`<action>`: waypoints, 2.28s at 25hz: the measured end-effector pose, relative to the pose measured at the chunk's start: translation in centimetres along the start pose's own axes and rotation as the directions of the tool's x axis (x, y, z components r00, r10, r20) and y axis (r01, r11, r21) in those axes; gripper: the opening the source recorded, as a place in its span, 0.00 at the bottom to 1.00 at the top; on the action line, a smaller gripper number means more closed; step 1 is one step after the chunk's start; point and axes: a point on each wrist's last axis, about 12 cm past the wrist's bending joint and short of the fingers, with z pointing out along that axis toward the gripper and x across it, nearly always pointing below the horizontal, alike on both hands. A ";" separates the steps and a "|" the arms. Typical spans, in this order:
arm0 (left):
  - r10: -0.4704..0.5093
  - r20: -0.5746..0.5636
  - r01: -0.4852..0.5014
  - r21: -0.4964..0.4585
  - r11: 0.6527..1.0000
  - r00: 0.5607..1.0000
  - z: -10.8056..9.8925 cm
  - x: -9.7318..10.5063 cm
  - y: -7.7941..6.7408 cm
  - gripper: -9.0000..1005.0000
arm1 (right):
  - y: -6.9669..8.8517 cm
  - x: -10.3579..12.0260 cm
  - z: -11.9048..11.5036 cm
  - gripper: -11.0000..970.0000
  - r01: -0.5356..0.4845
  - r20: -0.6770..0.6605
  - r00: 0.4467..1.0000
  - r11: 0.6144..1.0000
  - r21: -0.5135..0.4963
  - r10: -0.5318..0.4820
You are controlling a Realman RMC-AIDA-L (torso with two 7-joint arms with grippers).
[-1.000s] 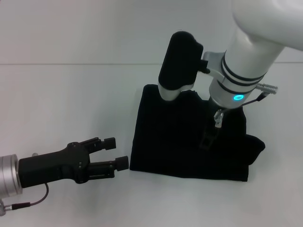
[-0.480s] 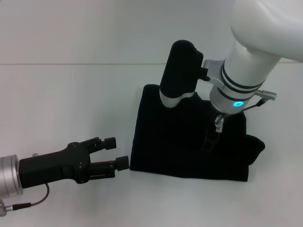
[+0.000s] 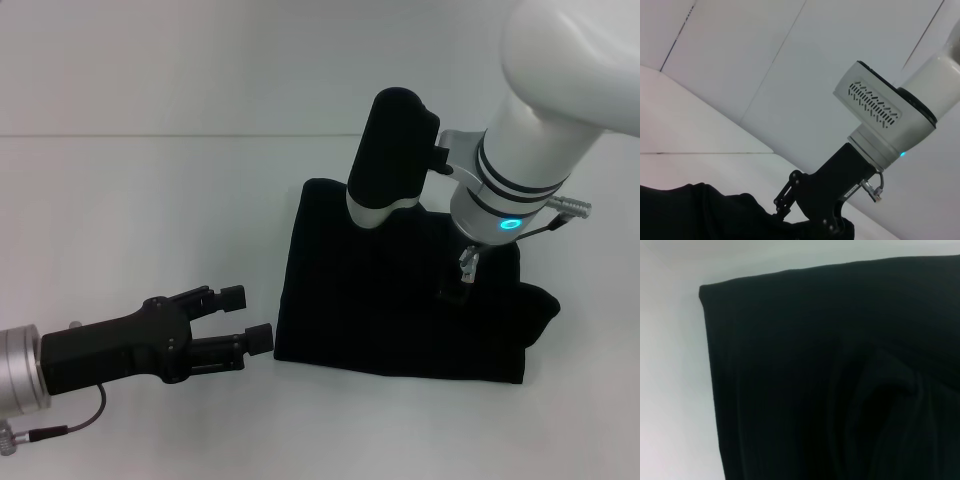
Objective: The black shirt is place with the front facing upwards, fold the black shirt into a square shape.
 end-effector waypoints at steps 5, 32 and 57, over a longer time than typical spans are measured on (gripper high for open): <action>0.000 0.000 0.000 0.000 1.000 1.000 0.0 0.0 0.0 0.95 | -0.1 0.2 0.0 0.38 -0.022 0.012 1.000 1.000 -0.005 0.022; -0.053 0.056 0.053 -0.006 0.999 0.997 -0.7 -1.8 0.5 0.94 | -2.9 15.2 3.2 0.07 -0.638 0.297 0.194 0.350 -0.686 0.935; -0.055 0.096 0.056 -0.008 0.998 0.994 -0.6 -2.2 0.6 0.95 | 2.1 21.9 8.4 0.07 -0.642 0.253 -0.243 0.040 -0.766 0.936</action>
